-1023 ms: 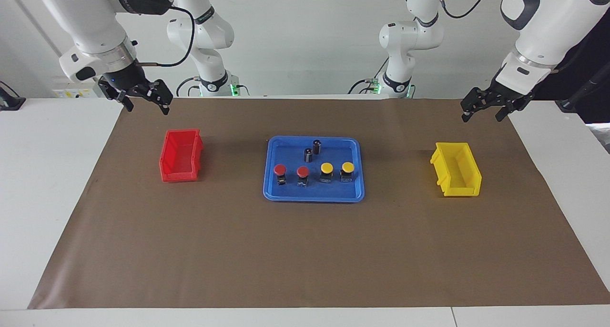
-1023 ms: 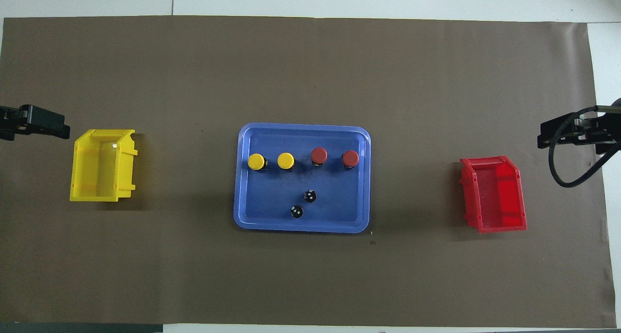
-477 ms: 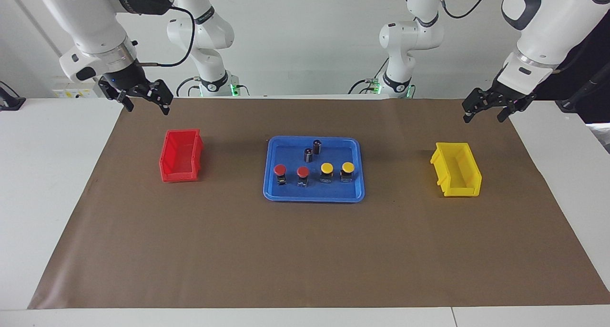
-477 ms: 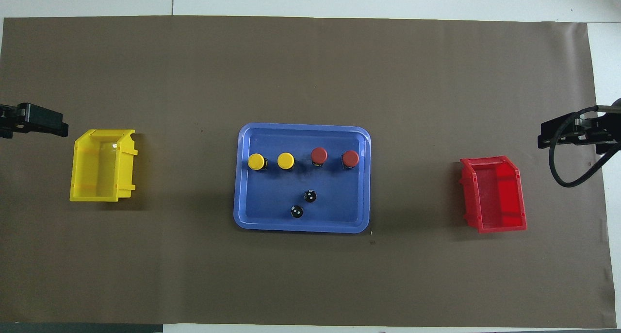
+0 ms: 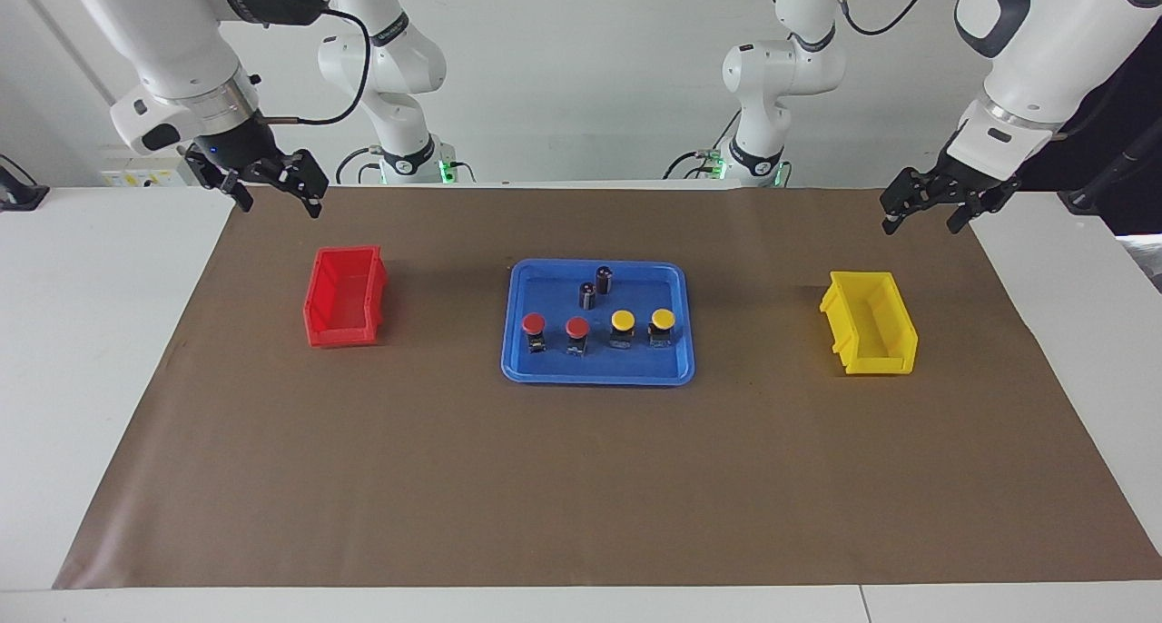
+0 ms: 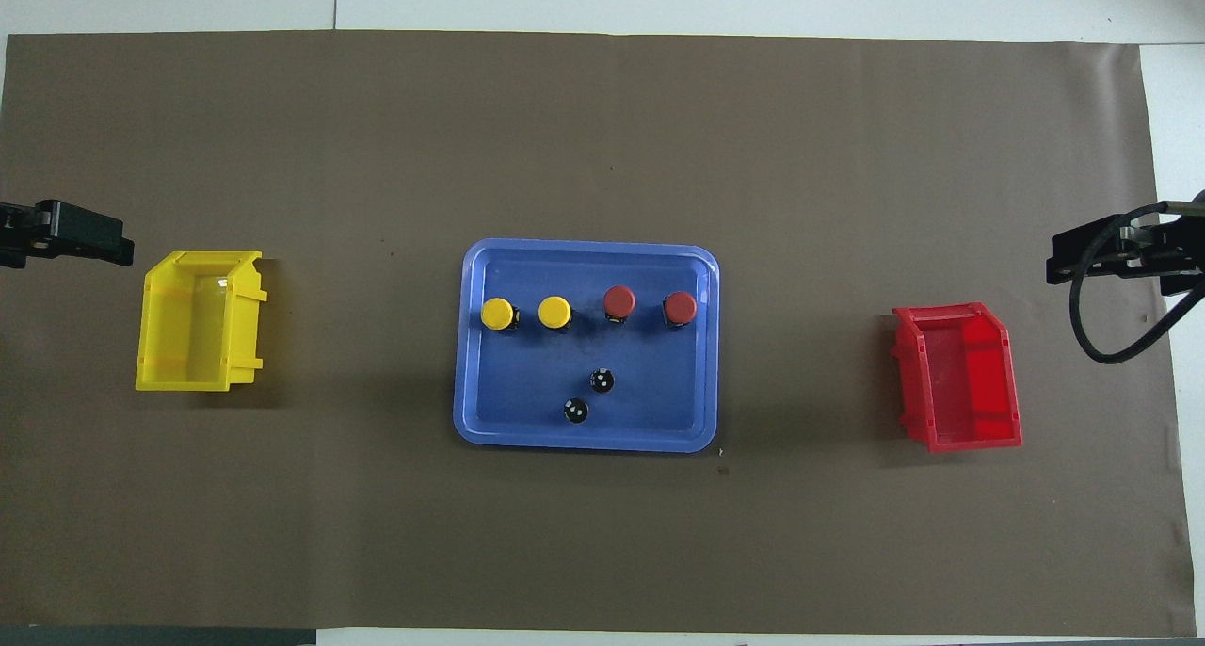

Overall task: Sort red and yellow buttons by color
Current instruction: 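Reach the right gripper over the red buttons on the blue tray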

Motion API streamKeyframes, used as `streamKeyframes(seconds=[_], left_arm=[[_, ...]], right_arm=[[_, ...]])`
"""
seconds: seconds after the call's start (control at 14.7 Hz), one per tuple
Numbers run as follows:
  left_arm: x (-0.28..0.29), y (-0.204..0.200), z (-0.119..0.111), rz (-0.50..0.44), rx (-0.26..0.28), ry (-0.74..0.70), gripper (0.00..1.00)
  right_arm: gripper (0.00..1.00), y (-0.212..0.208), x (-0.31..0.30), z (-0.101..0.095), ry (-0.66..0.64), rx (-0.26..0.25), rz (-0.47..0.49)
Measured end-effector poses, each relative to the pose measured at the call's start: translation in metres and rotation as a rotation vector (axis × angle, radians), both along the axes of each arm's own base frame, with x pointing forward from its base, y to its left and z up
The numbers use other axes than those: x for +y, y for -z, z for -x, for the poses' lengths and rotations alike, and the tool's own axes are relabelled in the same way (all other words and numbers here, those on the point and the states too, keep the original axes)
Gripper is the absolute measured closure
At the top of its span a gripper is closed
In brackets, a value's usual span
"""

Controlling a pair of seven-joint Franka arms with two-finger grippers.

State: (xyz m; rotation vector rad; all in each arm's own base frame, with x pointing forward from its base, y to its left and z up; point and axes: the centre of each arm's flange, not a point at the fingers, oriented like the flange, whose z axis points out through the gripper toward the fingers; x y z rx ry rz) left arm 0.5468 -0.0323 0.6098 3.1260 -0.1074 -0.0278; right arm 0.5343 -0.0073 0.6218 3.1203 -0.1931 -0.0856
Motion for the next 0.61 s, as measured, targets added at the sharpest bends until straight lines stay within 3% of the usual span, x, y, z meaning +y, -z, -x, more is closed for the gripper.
streamKeyframes(seconds=[0.2, 0.41, 0.61], left_arm=[[0.000, 0.002, 0.000, 0.000, 0.002, 0.000, 0.00], [0.000, 0.005, 0.000, 0.000, 0.003, 0.000, 0.00], [-0.001, 0.008, 0.001, 0.000, 0.000, 0.001, 0.00]], right_arm=[[0.00, 0.003, 0.049, -0.019, -0.033, -0.001, -0.007], [0.00, 0.032, 0.156, -0.050, -0.007, 0.016, -0.007], [0.00, 0.074, 0.245, -0.072, 0.021, -0.038, -0.031]])
